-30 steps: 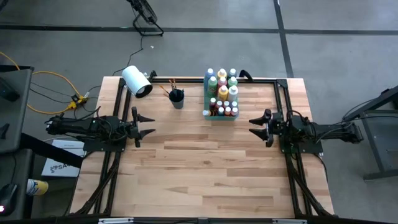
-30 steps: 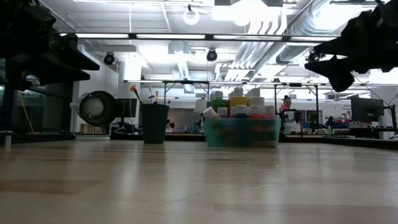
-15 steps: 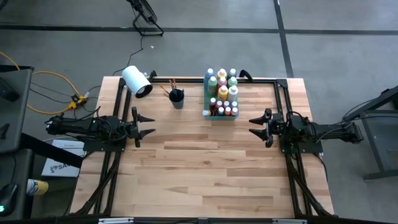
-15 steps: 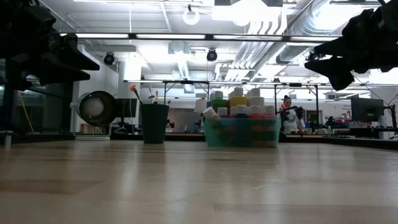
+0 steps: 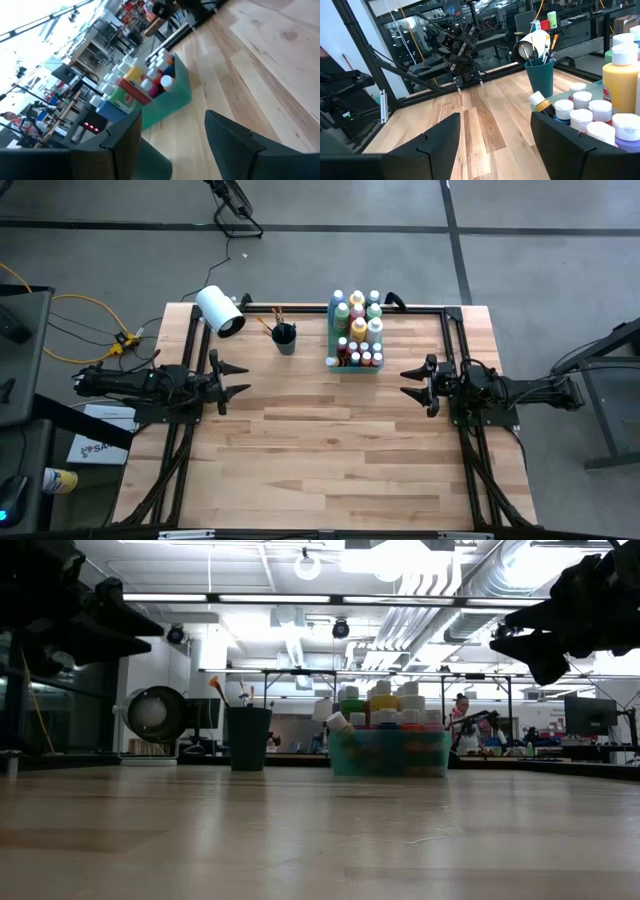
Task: Pick & Place Paint Supplies
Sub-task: Return to Home Position
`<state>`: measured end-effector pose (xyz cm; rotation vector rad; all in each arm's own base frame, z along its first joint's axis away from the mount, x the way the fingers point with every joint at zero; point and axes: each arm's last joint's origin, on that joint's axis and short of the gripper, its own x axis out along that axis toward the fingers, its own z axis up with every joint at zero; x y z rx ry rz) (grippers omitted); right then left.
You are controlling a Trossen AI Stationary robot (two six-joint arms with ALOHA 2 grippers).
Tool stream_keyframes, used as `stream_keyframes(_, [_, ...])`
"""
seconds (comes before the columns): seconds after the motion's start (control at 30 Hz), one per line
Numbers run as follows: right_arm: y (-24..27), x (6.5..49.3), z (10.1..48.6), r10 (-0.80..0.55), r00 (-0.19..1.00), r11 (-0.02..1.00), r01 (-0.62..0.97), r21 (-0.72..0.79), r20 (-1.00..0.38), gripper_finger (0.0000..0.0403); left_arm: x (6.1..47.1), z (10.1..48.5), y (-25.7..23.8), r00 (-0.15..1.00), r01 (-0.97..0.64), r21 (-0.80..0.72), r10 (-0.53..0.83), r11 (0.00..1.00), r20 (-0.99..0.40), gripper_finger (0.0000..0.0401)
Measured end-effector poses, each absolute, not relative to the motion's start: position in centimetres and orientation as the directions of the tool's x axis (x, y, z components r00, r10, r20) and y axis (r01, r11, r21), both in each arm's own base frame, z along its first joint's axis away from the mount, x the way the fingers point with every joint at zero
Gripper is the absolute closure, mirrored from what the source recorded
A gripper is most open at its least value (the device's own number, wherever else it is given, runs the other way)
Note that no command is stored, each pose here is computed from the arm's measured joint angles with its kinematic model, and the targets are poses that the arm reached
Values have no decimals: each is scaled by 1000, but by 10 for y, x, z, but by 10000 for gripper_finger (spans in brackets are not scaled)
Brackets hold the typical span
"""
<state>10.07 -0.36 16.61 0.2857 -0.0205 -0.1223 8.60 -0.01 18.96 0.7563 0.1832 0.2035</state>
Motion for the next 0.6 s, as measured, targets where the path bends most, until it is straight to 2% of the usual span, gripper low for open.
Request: stream_keyframes(0.6, [-4,101,166,-123,992,952,117,283,3,166,86,185,0,960,-86,703,248,706,-132,189])
